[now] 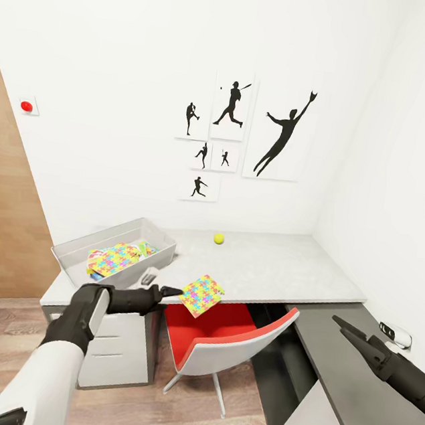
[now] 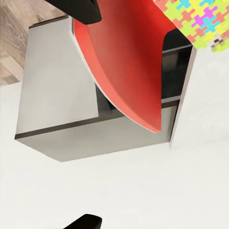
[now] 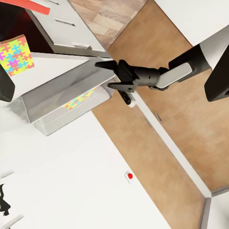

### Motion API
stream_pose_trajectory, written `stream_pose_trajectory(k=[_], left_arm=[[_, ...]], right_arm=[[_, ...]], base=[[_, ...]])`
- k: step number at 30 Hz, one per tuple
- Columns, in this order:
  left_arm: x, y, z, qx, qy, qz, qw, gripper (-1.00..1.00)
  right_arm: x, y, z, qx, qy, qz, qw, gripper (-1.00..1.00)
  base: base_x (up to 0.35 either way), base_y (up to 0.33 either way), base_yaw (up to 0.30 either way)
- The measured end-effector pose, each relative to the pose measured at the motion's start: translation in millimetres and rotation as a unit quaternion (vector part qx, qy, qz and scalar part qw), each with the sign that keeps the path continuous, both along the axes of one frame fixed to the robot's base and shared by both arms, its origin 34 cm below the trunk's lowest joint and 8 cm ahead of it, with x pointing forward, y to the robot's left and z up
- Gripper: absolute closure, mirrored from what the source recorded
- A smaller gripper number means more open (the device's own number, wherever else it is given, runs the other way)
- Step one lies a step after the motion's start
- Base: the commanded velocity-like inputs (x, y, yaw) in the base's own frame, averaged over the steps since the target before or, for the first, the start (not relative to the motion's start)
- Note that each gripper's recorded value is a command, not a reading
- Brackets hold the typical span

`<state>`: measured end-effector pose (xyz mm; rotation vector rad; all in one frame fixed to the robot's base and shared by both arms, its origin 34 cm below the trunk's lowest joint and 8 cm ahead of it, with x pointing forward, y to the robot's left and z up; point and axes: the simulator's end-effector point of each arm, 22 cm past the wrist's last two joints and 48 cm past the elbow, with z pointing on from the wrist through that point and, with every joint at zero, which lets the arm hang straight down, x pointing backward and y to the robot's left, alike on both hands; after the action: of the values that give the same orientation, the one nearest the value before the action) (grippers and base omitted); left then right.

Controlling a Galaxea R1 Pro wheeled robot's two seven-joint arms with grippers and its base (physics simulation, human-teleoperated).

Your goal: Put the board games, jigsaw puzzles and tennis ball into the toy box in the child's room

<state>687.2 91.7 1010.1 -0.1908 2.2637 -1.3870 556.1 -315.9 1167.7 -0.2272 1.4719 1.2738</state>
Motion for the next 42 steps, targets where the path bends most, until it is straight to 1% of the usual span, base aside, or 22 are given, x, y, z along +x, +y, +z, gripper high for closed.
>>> stream_pose_trajectory(k=[5,9,13,14,17,23,26,27,29,33,37,42], left_arm=[[4,-4,-2,0.009,-0.007,0.008,0.9999,-1.0],[10,-5,1,0.005,-0.021,0.02,0.9996,-1.0],[16,-4,2,0.002,-0.025,0.034,0.9991,-1.0],[18,-3,0,0.002,-0.023,0.043,0.9988,-1.0],[21,-3,-3,0.0,-0.015,0.056,0.9983,-1.0],[28,-1,-6,-0.011,0.005,0.09,0.9959,-1.0],[32,3,-8,-0.009,0.009,0.104,0.9945,-1.0],[35,6,-9,-0.005,0.009,0.113,0.9935,-1.0],[37,8,-12,-0.001,0.009,0.121,0.9926,-1.0],[38,8,-20,0.003,0.014,0.131,0.9913,-1.0],[37,8,-25,0.005,0.018,0.133,0.9909,-1.0],[39,10,-27,0.007,0.013,0.141,0.9899,-1.0]], right_arm=[[0,0,0,0.0,0.0,0.0,1.0,-1.0],[0,0,0,-0.001,-0.001,0.0,1.0,-1.0],[0,1,1,-0.001,-0.001,0.001,1.0,-1.0],[0,1,1,-0.001,-0.002,0.001,1.0,-1.0],[0,1,2,-0.001,-0.003,0.001,1.0,-1.0],[0,1,2,-0.001,-0.003,0.001,1.0,-1.0],[0,1,2,-0.001,-0.003,0.001,1.0,-1.0],[0,1,2,-0.002,-0.003,0.001,1.0,-1.0],[0,1,2,-0.002,-0.003,0.001,1.0,-1.0],[0,1,2,-0.002,-0.003,0.001,1.0,-1.0],[0,1,2,-0.002,-0.003,0.001,1.0,-1.0],[0,1,2,-0.002,-0.003,0.001,1.0,-1.0]], base=[[0.0,0.0,0.0],[0.0,0.0,0.0],[0.0,0.0,0.0],[0.0,0.0,0.0],[0.0,0.0,0.0],[0.0,0.0,0.0],[0.0,0.0,0.0],[0.0,0.0,0.0],[0.0,0.0,0.0],[0.0,0.0,0.0],[0.0,0.0,0.0],[0.0,0.0,0.0]])
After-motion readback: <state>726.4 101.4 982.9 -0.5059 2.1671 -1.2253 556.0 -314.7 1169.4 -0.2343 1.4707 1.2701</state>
